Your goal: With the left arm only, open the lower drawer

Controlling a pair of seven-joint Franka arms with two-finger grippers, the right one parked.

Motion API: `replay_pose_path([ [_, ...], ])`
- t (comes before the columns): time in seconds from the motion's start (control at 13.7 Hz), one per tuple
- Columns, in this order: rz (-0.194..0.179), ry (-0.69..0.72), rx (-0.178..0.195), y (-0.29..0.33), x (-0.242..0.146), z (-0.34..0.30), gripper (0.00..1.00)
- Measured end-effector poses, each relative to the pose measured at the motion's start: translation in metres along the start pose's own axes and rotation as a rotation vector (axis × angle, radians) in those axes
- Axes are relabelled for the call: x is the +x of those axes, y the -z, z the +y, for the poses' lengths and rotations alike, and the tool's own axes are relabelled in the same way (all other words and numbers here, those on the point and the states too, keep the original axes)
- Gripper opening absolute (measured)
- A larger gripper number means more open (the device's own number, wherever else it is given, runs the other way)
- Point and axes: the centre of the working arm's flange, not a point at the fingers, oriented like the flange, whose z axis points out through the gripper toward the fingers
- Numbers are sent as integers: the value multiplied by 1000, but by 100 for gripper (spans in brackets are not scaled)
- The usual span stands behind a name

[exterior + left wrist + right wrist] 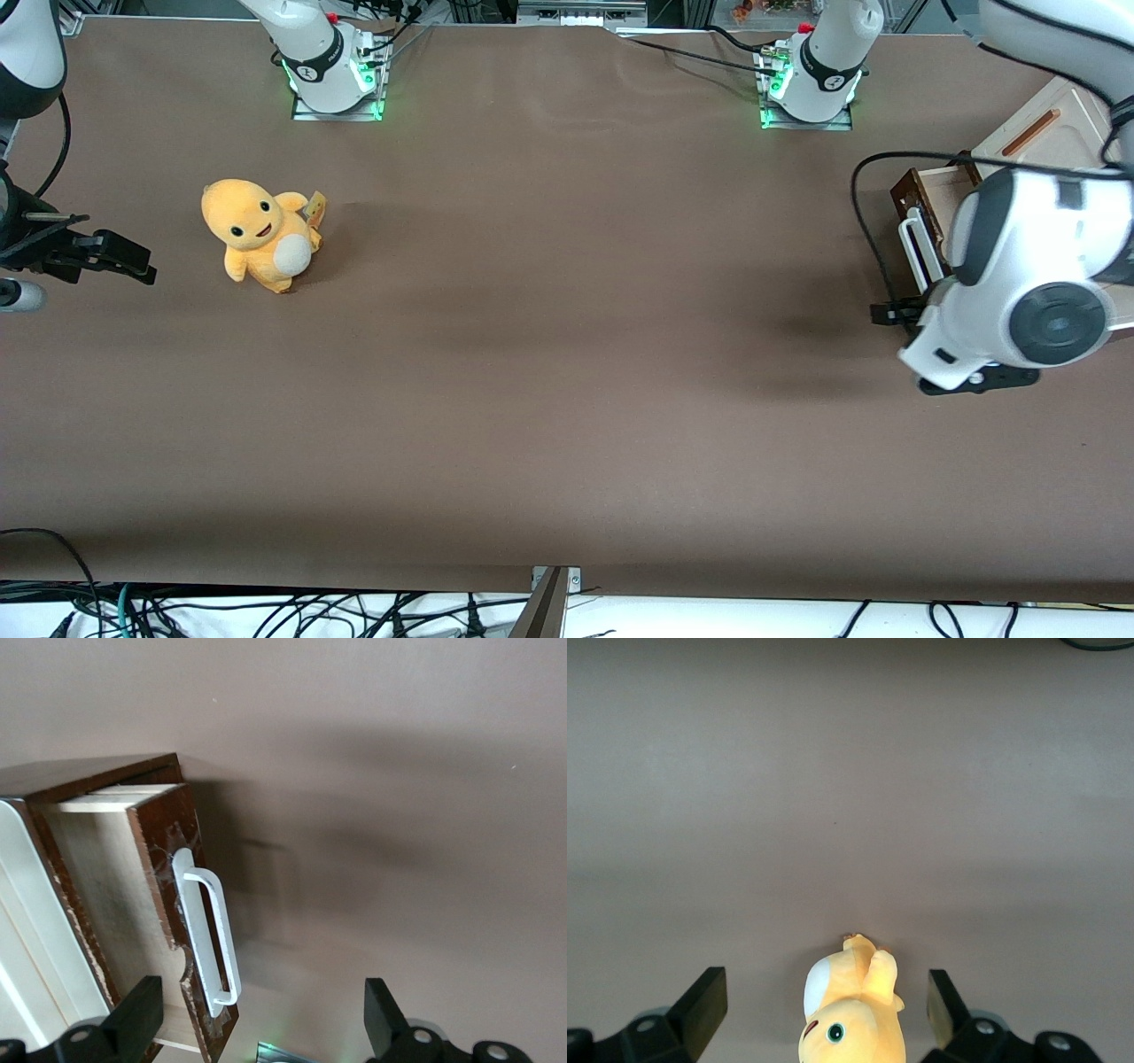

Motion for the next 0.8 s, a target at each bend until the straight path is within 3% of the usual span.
replay_pose_path([
  [0.15, 26, -16, -98, 21, -3, -9, 100],
  [0.29, 55, -49, -161, 37, -5, -31, 100],
  [0.44, 67, -66, -187, 42, -6, -50, 100],
  [0.8, 72, -69, -192, 41, -4, -57, 100],
])
